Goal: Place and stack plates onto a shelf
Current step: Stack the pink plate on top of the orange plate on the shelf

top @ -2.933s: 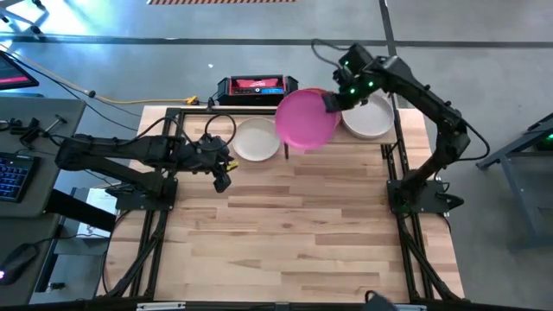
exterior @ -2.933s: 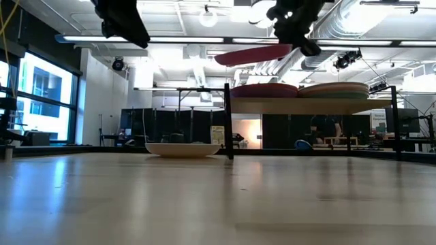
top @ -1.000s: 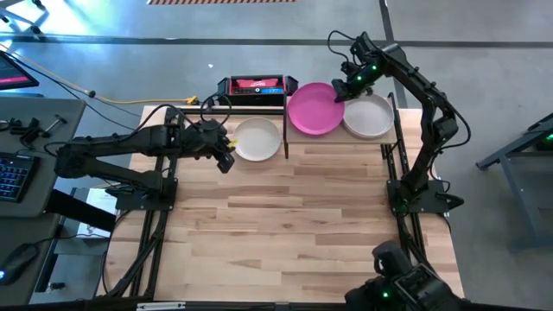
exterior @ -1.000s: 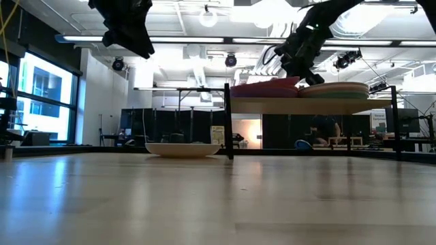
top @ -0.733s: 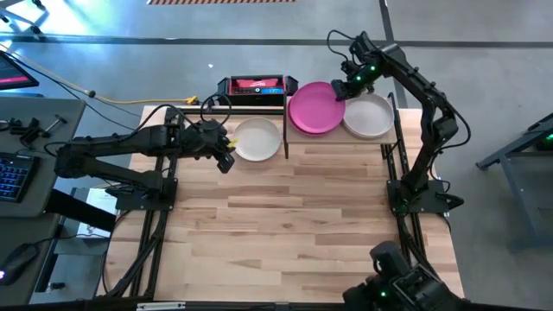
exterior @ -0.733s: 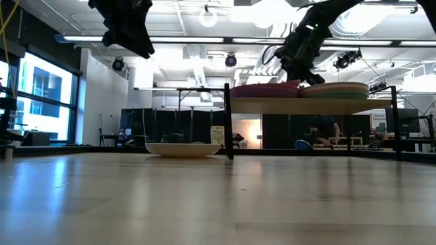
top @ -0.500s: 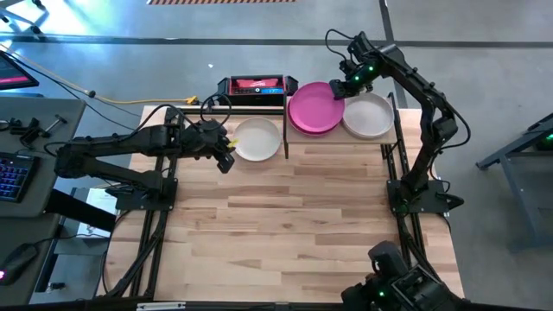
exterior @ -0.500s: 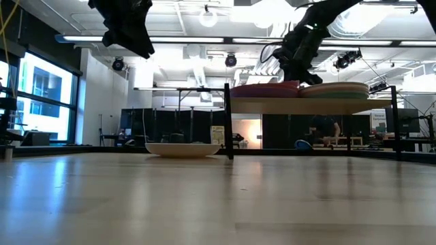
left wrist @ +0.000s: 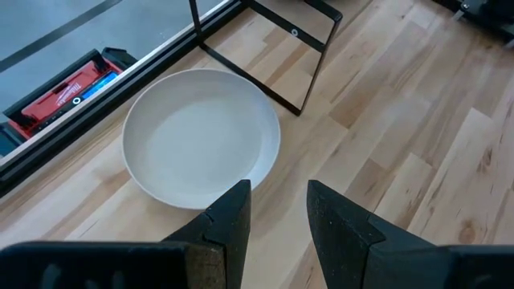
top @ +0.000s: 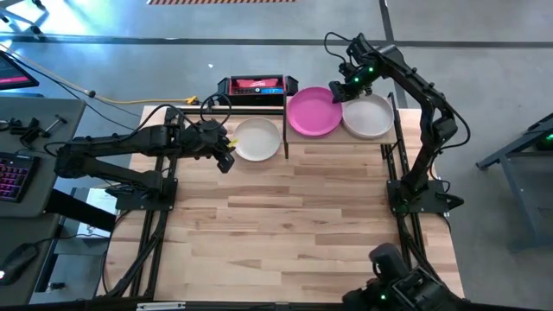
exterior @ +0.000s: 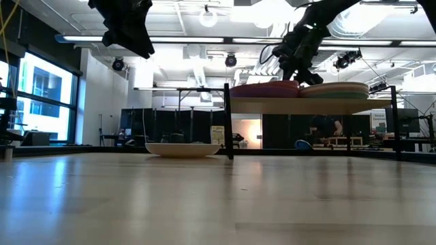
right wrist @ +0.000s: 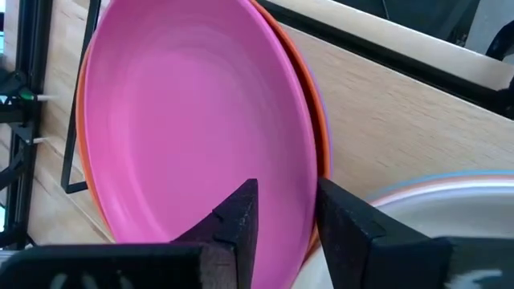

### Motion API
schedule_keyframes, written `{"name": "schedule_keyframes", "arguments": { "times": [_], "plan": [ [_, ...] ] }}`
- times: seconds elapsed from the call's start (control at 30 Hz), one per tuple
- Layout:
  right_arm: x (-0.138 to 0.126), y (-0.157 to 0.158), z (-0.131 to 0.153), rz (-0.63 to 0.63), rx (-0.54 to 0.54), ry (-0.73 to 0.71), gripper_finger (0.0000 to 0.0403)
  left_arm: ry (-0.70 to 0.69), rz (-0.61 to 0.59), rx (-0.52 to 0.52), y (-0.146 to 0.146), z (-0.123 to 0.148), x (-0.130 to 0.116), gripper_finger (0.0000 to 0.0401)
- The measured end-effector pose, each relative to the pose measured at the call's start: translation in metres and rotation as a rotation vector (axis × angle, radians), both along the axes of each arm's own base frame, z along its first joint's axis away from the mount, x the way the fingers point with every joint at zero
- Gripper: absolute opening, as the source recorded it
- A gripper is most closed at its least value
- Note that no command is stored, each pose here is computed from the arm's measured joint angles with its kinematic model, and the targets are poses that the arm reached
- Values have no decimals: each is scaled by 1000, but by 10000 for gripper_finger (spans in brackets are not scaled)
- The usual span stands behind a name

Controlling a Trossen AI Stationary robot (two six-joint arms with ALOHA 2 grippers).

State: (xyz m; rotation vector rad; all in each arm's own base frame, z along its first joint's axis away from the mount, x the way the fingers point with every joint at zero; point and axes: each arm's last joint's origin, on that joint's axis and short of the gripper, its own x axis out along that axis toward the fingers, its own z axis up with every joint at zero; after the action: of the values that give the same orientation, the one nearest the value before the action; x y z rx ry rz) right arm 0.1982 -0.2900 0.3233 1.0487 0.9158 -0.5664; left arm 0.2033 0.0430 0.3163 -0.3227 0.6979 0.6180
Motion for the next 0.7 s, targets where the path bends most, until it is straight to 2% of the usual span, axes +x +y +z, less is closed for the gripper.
{"name": "schedule_keyframes", "arguments": {
  "times": [0.23,0.43,0.7],
  "plan": [
    [-8,1,12,-17,16,8,102,0,0,0,0,0,0,111],
    [-7,-1,29,-11,-44,-25,102,0,2,1,0,0,0,111],
    [-5,1,29,-6,-69,7,101,1,2,1,0,0,0,111]
  ]
}}
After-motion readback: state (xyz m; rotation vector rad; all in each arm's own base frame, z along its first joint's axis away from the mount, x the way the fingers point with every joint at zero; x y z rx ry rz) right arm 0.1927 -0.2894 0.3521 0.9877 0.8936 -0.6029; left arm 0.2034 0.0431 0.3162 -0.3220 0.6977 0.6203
